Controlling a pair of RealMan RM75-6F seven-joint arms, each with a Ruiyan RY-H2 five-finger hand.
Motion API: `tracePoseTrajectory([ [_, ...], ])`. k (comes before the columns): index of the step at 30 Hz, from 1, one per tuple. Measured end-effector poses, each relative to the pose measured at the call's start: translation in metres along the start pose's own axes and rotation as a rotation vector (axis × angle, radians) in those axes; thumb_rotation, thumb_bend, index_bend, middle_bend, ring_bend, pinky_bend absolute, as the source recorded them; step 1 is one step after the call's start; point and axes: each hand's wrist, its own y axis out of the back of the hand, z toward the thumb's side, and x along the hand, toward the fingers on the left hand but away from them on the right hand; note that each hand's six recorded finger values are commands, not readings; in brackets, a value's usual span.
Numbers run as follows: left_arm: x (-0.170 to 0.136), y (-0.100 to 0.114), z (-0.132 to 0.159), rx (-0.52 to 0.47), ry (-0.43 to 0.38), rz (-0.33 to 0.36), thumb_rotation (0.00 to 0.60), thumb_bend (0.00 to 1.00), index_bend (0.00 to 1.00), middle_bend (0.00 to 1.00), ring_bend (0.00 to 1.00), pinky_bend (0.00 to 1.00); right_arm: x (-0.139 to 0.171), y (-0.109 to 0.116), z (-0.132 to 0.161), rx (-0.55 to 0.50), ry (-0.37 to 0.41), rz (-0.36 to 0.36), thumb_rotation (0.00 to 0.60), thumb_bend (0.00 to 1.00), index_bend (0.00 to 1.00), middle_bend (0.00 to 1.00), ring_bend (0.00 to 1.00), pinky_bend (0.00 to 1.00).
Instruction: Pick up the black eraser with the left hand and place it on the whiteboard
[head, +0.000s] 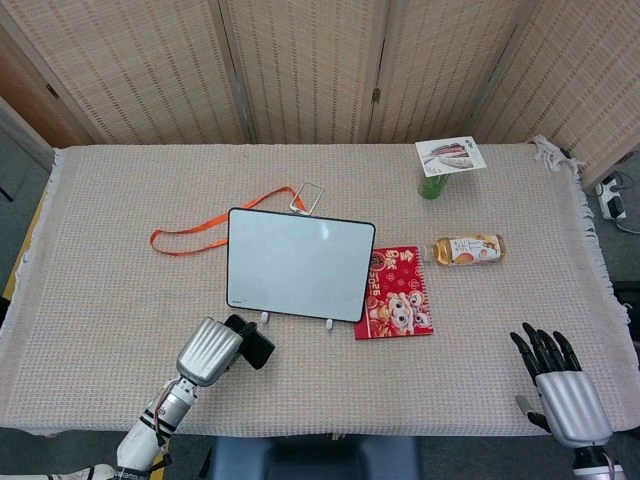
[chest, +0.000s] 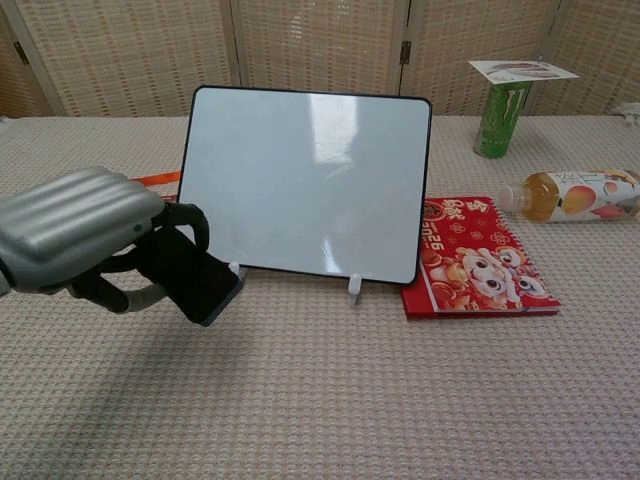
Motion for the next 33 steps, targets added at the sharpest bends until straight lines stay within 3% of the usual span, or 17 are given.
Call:
tracePoseTrajectory([
  [7, 0.018, 0.006, 0.003, -0.088, 0.086, 0.218, 0.6, 0.4, 0.59, 1.0, 0.96, 1.0, 0.0, -0.001, 0.001, 0.001, 0.003, 0.005, 0.6, 0.3, 0.0, 0.0, 0.0, 0.0],
  [16, 0.053, 0.013, 0.023, -0.127, 0.175, 0.393, 0.6, 0.4, 0.58, 1.0, 0.96, 1.0, 0.002, 0.002, -0.001, -0.013, 0.009, 0.003, 0.6, 0.3, 0.0, 0.0, 0.0, 0.0],
  [21, 0.075, 0.016, 0.04, -0.096, 0.183, 0.428, 0.6, 0.4, 0.56, 1.0, 0.96, 1.0, 0.003, 0.003, 0.0, -0.015, 0.014, 0.005, 0.6, 0.31, 0.0, 0.0, 0.0, 0.0],
  [33, 0.115, 0.005, 0.067, 0.071, 0.207, 0.378, 0.6, 0.4, 0.55, 1.0, 0.96, 1.0, 0.002, 0.005, -0.003, -0.027, 0.018, 0.009, 0.6, 0.3, 0.0, 0.0, 0.0, 0.0],
])
